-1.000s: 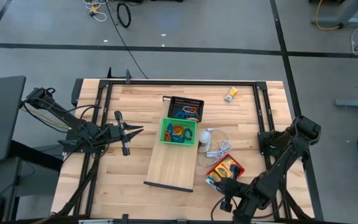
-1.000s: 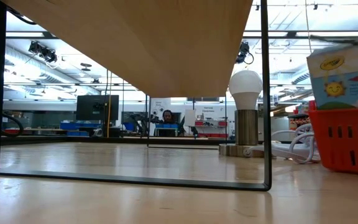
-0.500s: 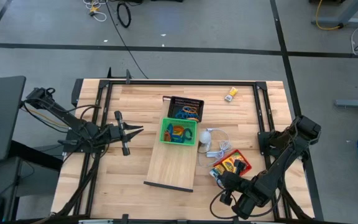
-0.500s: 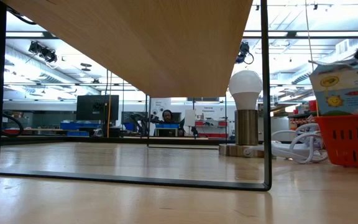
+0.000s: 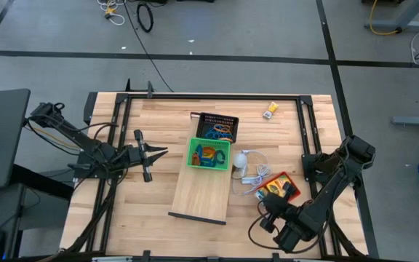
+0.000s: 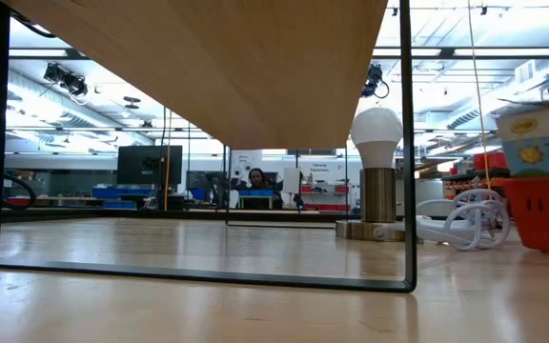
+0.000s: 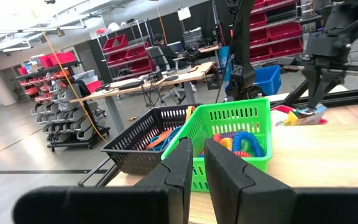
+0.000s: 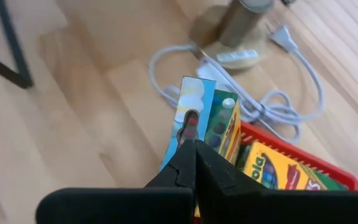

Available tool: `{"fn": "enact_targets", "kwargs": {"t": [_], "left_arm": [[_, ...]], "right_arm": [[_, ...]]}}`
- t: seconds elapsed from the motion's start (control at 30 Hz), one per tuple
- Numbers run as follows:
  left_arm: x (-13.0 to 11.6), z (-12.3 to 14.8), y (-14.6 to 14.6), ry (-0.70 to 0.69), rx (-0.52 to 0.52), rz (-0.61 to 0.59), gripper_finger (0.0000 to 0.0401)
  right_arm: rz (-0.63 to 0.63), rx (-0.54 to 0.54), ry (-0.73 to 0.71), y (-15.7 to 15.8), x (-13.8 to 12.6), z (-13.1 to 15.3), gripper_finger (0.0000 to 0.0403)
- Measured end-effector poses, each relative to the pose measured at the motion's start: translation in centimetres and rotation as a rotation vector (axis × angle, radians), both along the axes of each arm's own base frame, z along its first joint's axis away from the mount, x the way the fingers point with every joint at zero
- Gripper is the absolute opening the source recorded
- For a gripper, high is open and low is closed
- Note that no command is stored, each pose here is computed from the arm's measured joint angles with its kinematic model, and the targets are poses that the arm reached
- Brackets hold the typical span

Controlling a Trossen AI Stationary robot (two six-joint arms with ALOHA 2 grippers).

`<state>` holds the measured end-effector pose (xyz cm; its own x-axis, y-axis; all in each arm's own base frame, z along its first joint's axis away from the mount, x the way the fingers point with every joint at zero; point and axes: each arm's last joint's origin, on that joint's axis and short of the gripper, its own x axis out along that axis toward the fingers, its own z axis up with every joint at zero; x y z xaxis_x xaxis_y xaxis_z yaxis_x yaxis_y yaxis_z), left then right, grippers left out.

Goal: Pick & Place Office Desk Supplies
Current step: Put the bag of crayons into the red bin

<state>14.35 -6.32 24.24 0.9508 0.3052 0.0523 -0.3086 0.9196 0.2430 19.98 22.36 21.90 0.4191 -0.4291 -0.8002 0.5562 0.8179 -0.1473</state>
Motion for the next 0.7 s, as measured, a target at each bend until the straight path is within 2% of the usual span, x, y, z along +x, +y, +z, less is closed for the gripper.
{"fn": "enact_targets", "kwargs": {"t": [0.53,0.7], "left_arm": [[0.0,0.0,0.0,0.0,0.0,0.0,0.005],[0.0,0.0,0.0,0.003,0.01,0.001,0.005]], "right_arm": [[-0.187,-0.024,0.102,-1.2,-1.3,0.2,0.0],[-0.204,-0.024,0.114,-1.3,-1.5,0.2,0.0]]}}
